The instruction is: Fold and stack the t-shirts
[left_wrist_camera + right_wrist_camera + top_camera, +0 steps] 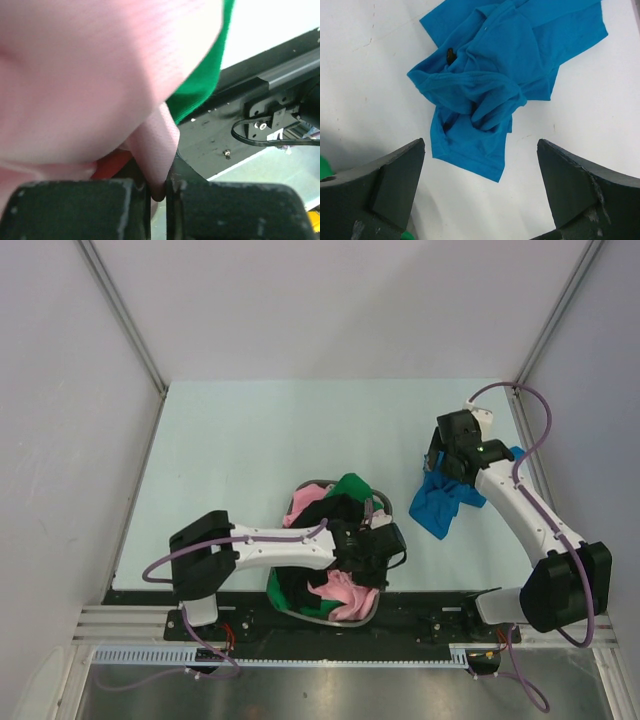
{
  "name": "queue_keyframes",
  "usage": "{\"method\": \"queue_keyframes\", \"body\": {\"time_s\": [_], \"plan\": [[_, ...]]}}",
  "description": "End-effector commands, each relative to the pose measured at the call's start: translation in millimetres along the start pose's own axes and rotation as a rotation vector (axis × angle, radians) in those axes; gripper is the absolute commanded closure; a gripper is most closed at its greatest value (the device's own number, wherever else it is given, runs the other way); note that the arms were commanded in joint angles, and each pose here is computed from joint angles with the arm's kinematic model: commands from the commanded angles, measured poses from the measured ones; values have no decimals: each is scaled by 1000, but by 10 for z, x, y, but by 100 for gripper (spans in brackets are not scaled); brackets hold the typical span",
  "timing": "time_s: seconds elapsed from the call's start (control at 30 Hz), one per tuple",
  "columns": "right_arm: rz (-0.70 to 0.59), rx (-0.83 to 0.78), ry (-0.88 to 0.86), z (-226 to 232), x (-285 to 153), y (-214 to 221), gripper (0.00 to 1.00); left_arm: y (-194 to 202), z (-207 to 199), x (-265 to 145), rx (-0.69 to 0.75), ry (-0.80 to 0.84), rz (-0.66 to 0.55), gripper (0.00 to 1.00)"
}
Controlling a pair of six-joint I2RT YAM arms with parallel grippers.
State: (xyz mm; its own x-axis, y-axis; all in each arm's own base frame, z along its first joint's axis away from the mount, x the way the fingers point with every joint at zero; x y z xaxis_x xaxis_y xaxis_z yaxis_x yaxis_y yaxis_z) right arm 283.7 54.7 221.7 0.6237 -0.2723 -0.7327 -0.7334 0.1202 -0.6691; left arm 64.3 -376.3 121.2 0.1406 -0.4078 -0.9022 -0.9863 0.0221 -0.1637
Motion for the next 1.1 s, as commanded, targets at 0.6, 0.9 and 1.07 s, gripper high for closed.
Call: {"method": "queue_keyframes", "body": {"time_s": [0.6,0.9,1.07], "plan": [[-65,82,-231,630,20,-118,1,-2467,1644,-874,-4,-499,-278,100],[-62,73,-269,784,-29,-71,0,-3174,2484,-517,64,-654,-212,100],[-64,66,-282,865,-47,-38,0,-3354,2997,-365,50,-731,-207,100]]}}
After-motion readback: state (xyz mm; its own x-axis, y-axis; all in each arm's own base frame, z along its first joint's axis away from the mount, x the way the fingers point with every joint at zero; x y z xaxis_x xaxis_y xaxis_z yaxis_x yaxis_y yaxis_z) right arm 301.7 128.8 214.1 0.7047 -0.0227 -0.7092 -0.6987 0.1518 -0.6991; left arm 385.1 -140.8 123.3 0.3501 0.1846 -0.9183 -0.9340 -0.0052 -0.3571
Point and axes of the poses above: each gripper's point midway between its finger pads, its own x axis out along the fingers, its own z axis along the line the jaws close on, y = z × x, the point moved 7 cm from there along -x, back along the fingers, and after that the axes turned 9 degrees about -x, right-handed, at the moved point
